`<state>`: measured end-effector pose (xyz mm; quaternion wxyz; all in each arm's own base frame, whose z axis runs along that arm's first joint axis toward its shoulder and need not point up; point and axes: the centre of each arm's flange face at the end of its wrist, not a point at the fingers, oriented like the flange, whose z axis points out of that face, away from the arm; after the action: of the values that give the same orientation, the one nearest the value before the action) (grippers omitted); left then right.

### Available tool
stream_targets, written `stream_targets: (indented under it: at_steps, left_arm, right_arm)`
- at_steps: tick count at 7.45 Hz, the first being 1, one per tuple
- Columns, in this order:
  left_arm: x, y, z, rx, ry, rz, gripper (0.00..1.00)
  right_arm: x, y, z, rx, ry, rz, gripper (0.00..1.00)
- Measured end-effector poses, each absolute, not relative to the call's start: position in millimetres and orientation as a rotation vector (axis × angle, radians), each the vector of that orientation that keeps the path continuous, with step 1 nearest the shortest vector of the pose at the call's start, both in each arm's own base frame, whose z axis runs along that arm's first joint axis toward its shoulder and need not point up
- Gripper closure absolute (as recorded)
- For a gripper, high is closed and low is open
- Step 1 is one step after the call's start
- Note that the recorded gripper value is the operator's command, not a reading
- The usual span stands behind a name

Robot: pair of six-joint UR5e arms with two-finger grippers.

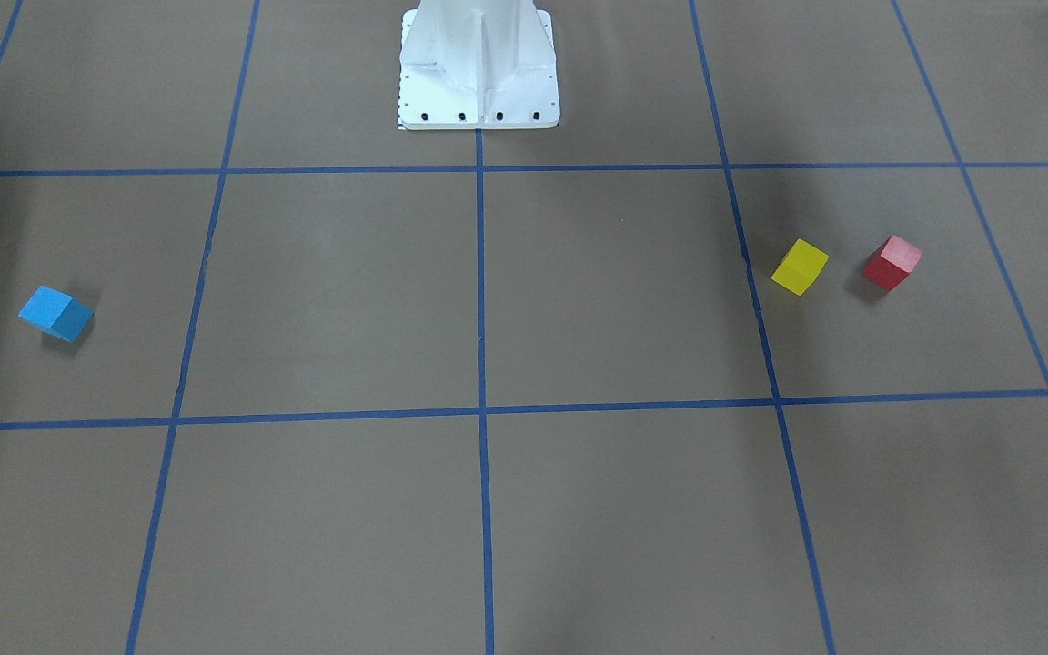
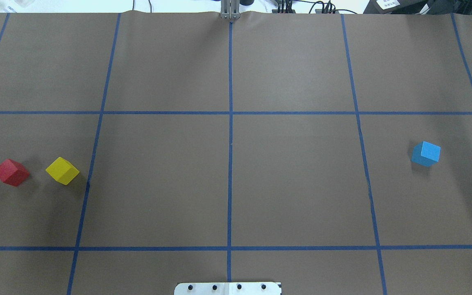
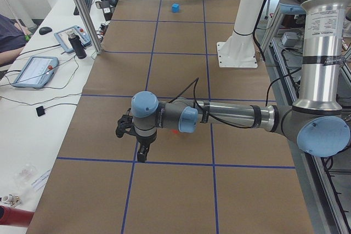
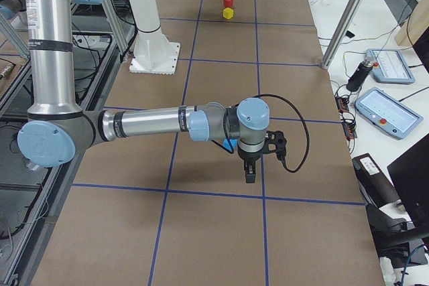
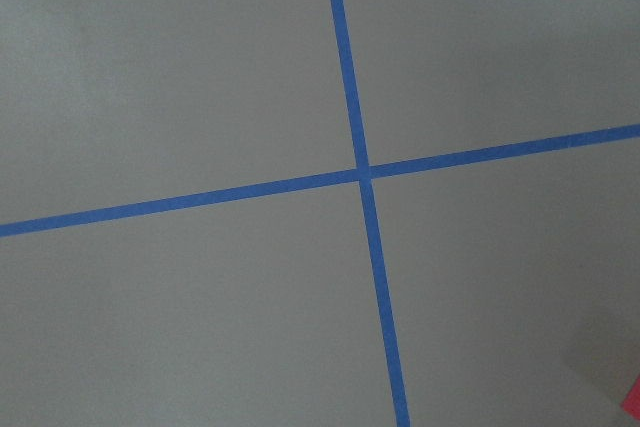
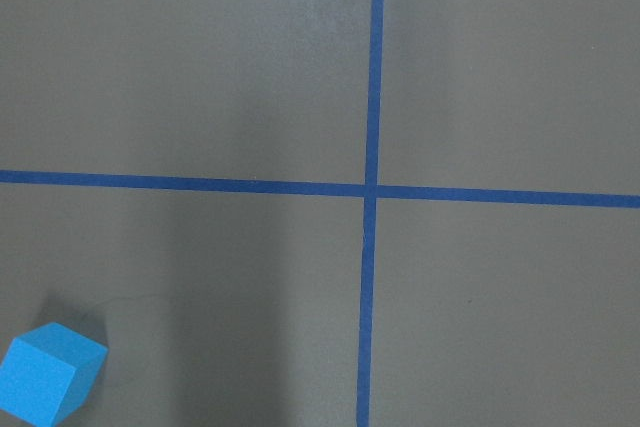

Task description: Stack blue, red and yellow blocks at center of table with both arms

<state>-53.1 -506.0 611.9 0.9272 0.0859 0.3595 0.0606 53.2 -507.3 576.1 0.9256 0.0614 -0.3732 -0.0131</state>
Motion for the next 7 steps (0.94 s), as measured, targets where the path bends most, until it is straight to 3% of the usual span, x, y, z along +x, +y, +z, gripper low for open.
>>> stream_targets:
  at_steps: [2, 5, 7]
  left_arm:
    - [-51.6, -514.3, 609.7, 0.179, 0.741, 0.124, 0.0]
    - [-51.1, -518.0, 605.0, 0.187, 0.745, 0.125, 0.0]
    - [-51.0, -519.4, 603.1, 0.191, 0.745, 0.127, 0.0]
  right_arm:
    - [36.6, -539.3, 535.1, 0.179, -0.793, -0.062, 0.01]
    - [-68.4, -550.5, 504.8, 0.198, -0.848, -0.155, 0.01]
    - [-123.4, -537.9, 504.7, 0.152, -0.868, -0.059, 0.01]
